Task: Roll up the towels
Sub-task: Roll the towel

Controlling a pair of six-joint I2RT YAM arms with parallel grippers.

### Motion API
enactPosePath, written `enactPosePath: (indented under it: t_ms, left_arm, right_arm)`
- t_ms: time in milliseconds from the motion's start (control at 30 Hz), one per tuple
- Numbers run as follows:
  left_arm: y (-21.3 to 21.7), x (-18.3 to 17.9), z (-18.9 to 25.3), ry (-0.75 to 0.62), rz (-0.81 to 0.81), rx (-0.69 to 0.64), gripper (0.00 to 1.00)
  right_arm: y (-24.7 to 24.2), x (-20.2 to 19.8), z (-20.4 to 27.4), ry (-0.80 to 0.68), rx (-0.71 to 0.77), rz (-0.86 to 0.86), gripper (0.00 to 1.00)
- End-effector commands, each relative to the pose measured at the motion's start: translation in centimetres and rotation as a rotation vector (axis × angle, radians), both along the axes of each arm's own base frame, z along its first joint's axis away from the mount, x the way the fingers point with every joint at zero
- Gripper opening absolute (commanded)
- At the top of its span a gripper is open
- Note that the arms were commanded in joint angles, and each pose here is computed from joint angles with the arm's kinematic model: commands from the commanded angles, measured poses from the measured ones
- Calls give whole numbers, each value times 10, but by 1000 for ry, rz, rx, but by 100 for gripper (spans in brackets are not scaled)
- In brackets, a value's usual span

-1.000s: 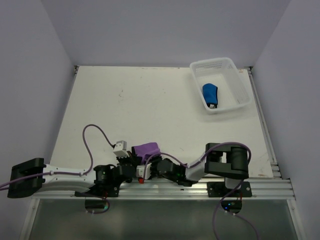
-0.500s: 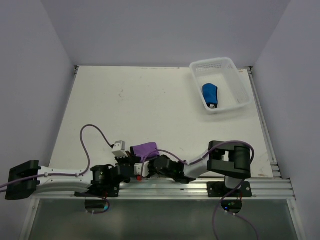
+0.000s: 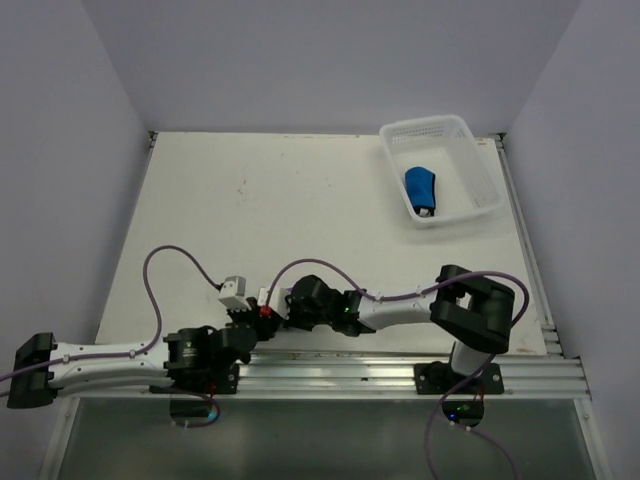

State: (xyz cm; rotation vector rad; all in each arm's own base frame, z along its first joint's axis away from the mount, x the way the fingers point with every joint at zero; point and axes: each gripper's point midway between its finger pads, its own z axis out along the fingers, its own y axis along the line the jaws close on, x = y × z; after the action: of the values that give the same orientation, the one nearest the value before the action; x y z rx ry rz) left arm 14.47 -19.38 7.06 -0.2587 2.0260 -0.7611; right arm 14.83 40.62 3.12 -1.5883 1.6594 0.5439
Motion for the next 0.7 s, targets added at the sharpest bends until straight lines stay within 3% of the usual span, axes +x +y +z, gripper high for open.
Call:
enactPosePath:
  t_ms: [0, 133, 500, 667]
  left_arm:
    - [-4, 3, 24, -30, -4, -4, 17]
    - [2, 1, 21, -9, 7, -3, 17]
    - [15, 0, 30, -21, 14, -19, 16]
    - [16, 0, 32, -24, 18, -19, 16]
  right_arm:
    - [-27, -34, -30, 304, -129, -21, 8]
    - [-29, -34, -23, 435, -93, -86, 7]
    - [-24, -64, -9, 785, -205, -185, 2]
    - [-12, -69, -2, 1023, -189, -210, 3]
